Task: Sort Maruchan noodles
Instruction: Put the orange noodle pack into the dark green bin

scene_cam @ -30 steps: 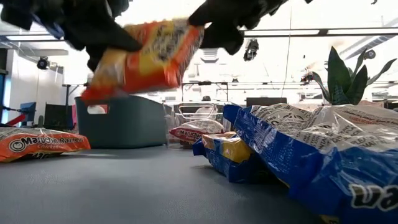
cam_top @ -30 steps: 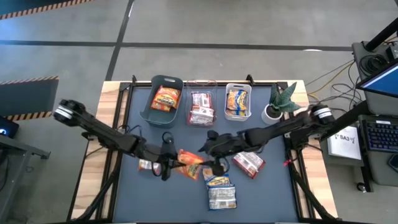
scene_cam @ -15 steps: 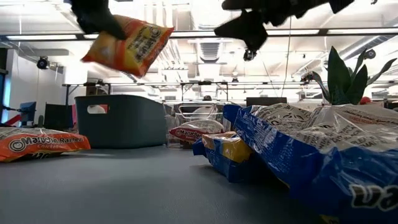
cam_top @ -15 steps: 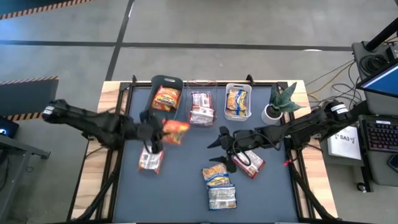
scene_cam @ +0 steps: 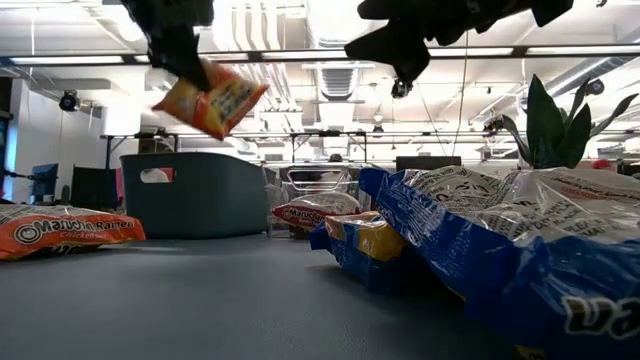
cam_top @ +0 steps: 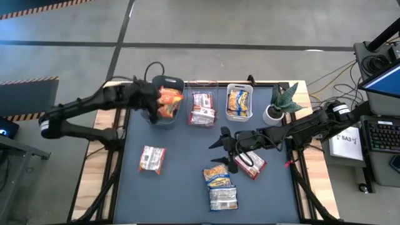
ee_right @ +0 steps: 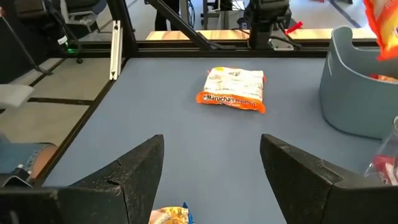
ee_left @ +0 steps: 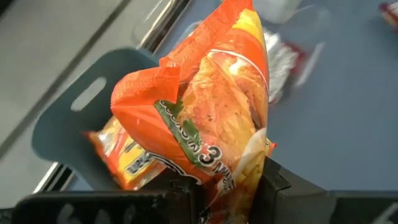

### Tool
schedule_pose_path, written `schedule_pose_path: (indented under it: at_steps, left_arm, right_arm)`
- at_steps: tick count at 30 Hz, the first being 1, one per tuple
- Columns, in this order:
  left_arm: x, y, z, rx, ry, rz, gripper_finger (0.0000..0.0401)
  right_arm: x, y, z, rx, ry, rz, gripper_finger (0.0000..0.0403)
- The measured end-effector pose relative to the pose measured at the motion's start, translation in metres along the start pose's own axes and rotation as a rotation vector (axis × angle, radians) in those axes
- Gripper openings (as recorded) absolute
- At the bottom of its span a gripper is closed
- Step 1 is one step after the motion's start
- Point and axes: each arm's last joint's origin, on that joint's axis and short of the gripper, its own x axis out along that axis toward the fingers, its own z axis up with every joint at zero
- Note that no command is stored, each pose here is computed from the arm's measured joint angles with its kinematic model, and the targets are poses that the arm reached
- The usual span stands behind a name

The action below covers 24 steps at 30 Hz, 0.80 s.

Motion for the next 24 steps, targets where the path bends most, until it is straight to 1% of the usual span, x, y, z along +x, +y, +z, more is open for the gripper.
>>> schedule_pose_path:
  at_steps: [3, 7, 17, 24]
  left_arm:
    - [0.009, 0.018, -0.004, -0.036, 0.039, 0.002, 0.0066]
    - [0.024, 0.031, -0.012, -0.066, 0.093, 0.036, 0.0066]
    - [0.058, 0.03, -0.018, -0.066, 0.227, 0.003, 0.0066]
    - [0.077, 0.028, -0.019, -0.085, 0.297, -0.012, 0.0066]
  right_arm:
    - [0.0, -0.002, 0.0, -0.029, -0.001, -0.005, 0.0253]
    - [0.0, -0.006, 0.0, -0.036, 0.0, -0.018, 0.0249]
    - [0.0, -0.01, 0.0, -0.028, 0.0, -0.031, 0.0253]
    - [0.0, -0.01, -0.001, 0.009, 0.002, -0.031, 0.0249]
